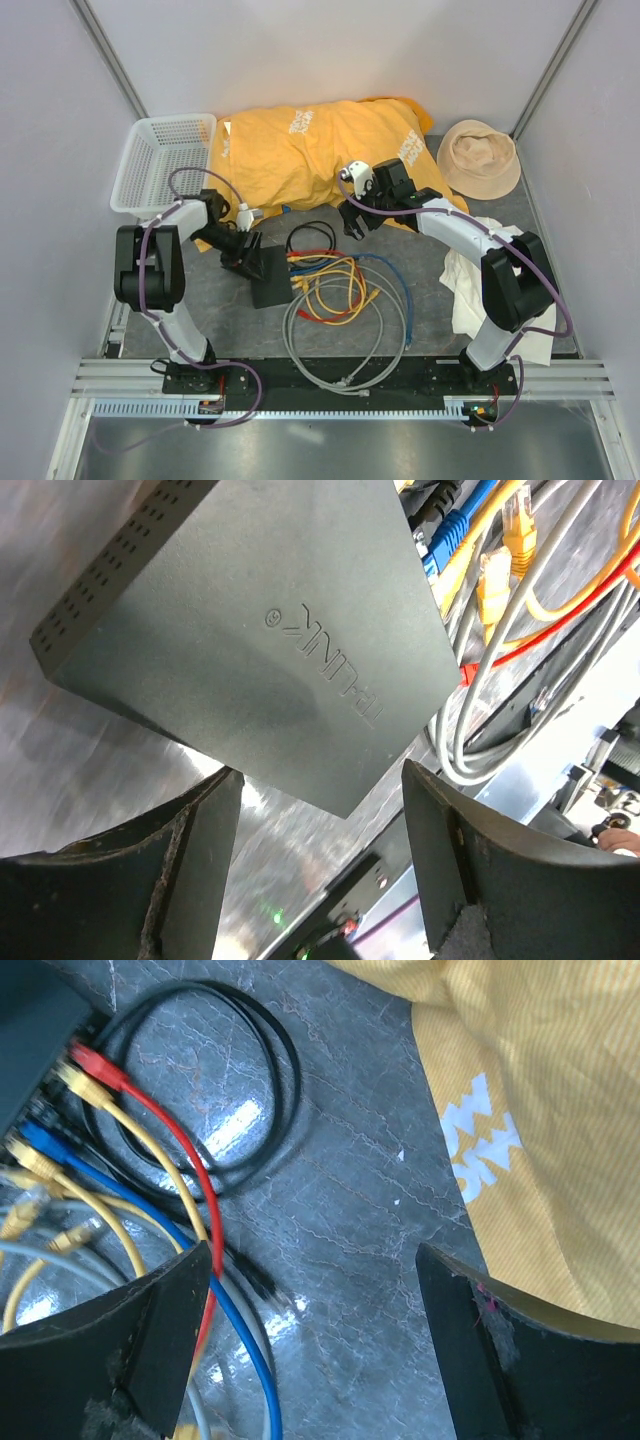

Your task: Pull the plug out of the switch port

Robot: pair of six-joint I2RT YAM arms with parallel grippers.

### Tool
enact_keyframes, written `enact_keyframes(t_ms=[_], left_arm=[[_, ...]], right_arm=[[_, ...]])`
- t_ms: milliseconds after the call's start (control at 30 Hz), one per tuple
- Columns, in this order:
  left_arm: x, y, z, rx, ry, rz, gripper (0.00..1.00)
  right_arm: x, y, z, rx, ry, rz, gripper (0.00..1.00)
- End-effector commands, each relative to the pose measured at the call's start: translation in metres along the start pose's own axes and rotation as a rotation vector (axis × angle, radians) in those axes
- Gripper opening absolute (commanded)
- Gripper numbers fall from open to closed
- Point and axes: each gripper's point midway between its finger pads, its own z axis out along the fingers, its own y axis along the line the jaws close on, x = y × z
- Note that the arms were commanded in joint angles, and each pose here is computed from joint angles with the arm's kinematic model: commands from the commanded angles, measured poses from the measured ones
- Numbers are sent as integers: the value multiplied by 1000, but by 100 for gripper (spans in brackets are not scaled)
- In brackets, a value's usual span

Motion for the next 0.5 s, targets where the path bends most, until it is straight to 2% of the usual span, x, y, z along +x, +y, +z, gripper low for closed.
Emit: enact_keyframes(t_ms=[0, 233, 400, 467], left_arm=[[-25, -39, 14, 91, -29, 5, 71], [-22, -48, 13, 38, -20, 35, 73], [-31, -53, -18, -62, -119, 105, 77], [-26, -57, -28, -85, -120, 136, 77]], right_arm=[[-11, 1, -11, 10, -32, -42, 92], [-13, 0, -13, 12, -38, -51, 93], [-15, 8, -12, -39, -37, -61, 94], [-11, 16, -9, -91, -26, -74, 94]])
